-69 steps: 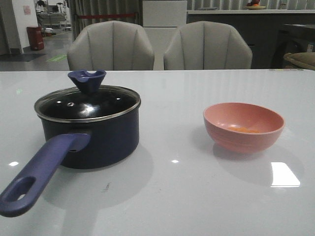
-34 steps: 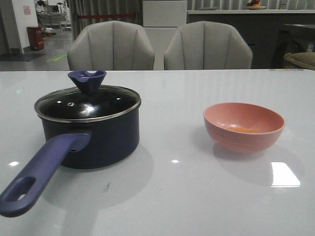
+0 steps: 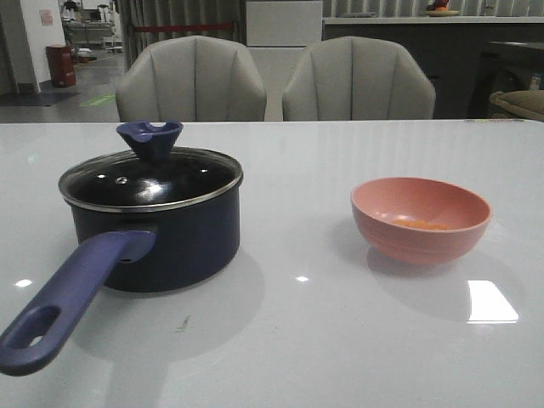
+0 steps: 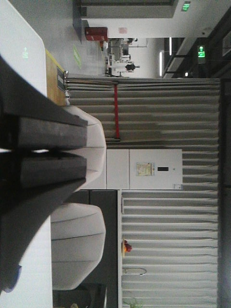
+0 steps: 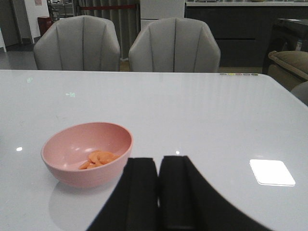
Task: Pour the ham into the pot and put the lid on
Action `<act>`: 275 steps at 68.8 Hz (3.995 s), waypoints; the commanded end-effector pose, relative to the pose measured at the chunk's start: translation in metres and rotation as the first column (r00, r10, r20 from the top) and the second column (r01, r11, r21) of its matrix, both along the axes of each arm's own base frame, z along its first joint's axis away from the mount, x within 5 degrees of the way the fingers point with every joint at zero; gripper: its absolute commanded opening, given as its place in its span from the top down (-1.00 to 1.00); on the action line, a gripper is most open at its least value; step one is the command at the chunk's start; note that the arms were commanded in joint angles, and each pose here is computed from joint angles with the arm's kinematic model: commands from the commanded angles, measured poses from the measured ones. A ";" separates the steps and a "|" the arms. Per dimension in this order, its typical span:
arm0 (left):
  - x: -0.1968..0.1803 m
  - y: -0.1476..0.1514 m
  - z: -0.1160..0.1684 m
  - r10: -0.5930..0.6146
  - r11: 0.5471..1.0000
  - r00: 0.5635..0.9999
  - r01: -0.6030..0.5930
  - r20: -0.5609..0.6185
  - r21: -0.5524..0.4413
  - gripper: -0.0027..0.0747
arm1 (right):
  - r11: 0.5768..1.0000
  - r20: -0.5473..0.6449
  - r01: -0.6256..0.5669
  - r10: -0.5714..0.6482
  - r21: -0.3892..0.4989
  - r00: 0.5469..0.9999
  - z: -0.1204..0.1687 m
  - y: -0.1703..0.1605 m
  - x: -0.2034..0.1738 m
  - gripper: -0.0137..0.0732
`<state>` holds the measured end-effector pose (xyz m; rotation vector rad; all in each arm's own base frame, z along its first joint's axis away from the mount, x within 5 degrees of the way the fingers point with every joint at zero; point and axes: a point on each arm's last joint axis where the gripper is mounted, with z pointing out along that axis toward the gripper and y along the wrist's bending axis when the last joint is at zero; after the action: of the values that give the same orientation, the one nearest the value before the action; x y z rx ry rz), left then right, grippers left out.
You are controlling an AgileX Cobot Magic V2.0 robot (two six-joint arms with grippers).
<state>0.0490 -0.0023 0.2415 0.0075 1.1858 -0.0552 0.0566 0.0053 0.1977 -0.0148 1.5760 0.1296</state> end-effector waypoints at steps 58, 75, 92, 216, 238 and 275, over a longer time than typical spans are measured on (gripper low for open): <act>0.035 -0.001 0.074 -0.011 0.999 0.832 -0.009 -0.554 -0.034 0.60 | 1.000 0.119 0.001 0.000 -0.006 0.993 0.012 0.000 -0.002 0.35; 0.035 0.000 0.076 0.003 1.000 0.832 -0.013 -0.554 -0.015 -0.17 | 1.000 0.119 0.001 0.000 -0.006 0.993 0.012 0.000 -0.002 0.35; 0.035 0.000 0.076 0.003 1.000 0.837 -0.013 -0.547 -0.015 -0.44 | 1.000 0.119 0.001 0.000 -0.006 0.993 0.012 0.000 -0.002 0.35; 0.285 -0.157 0.095 -0.097 0.977 0.226 0.209 -0.969 -0.049 -0.72 | 1.000 0.119 0.001 0.000 -0.006 0.993 0.012 0.000 -0.002 0.35; 0.303 -0.167 0.080 -0.063 0.980 0.139 0.197 -0.988 -0.035 -0.72 | 1.000 0.119 0.001 0.000 -0.006 0.993 0.012 0.000 -0.002 0.35; 0.316 -0.173 0.058 -0.029 0.982 0.059 0.188 -0.998 -0.017 -0.62 | 1.000 0.119 0.001 0.000 -0.006 0.993 0.012 0.000 -0.002 0.35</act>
<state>0.3674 -0.1745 0.2739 0.2271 2.7710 -0.0921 0.0566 0.0053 0.1977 -0.0148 1.5760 0.1296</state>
